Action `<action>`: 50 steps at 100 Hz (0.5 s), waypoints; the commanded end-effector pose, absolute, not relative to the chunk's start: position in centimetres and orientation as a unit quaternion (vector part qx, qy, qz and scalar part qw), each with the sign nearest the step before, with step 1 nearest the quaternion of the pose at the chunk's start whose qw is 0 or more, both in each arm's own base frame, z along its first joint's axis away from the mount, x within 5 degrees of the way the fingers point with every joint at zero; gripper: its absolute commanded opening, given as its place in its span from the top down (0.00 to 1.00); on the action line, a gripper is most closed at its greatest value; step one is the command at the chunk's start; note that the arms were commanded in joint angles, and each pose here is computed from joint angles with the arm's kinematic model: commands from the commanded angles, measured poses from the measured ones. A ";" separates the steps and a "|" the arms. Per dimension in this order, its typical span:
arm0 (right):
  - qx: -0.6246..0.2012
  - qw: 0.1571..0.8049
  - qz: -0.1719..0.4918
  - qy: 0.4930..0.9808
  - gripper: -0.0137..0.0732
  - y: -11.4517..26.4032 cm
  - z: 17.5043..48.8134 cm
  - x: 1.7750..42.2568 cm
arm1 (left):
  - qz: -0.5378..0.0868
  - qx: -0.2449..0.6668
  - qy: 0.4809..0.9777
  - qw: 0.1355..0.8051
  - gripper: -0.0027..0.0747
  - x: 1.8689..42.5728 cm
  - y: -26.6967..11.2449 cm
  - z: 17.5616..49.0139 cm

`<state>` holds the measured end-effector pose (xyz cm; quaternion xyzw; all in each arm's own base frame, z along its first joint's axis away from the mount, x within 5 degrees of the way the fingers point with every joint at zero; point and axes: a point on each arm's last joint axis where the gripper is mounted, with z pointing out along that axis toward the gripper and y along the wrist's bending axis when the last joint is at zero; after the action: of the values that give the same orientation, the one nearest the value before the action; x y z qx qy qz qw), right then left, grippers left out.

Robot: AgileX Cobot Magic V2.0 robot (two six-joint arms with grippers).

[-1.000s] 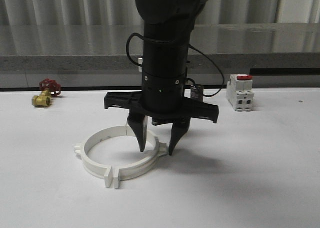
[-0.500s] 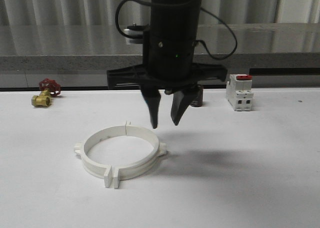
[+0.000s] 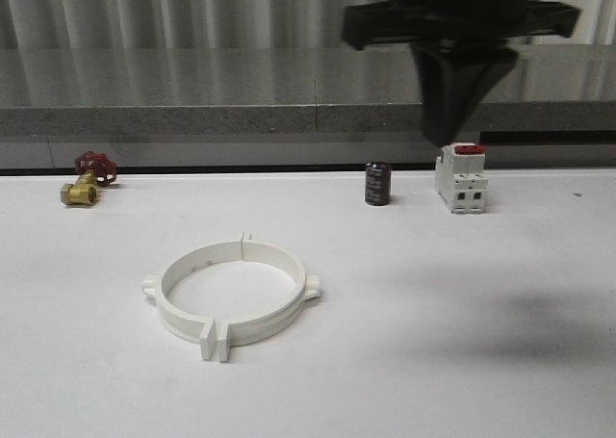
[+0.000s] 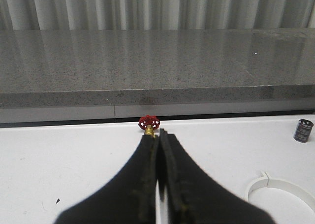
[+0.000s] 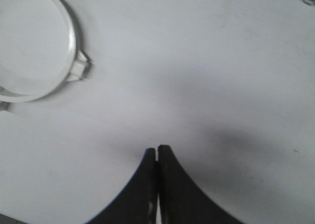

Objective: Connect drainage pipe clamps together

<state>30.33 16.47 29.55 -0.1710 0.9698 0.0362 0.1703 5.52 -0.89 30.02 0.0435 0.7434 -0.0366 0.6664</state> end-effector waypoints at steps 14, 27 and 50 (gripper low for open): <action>-0.116 0.233 0.037 0.965 0.92 10.1 32.9 27.5 | -0.040 0.032 0.711 0.702 0.99 5.5 -0.8 31.5; -0.072 0.246 0.025 0.966 0.92 6.8 33.5 25.9 | -0.040 0.032 0.711 0.702 0.99 5.5 -0.8 31.5; -0.002 0.278 0.011 0.961 0.92 2.6 33.9 23.1 | -0.040 0.032 0.711 0.702 0.99 5.5 -0.8 31.5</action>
<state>24.09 3.75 32.17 -0.0163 0.9741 0.0138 0.2251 5.52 -0.89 30.02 0.0435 0.7434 -0.0366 0.6664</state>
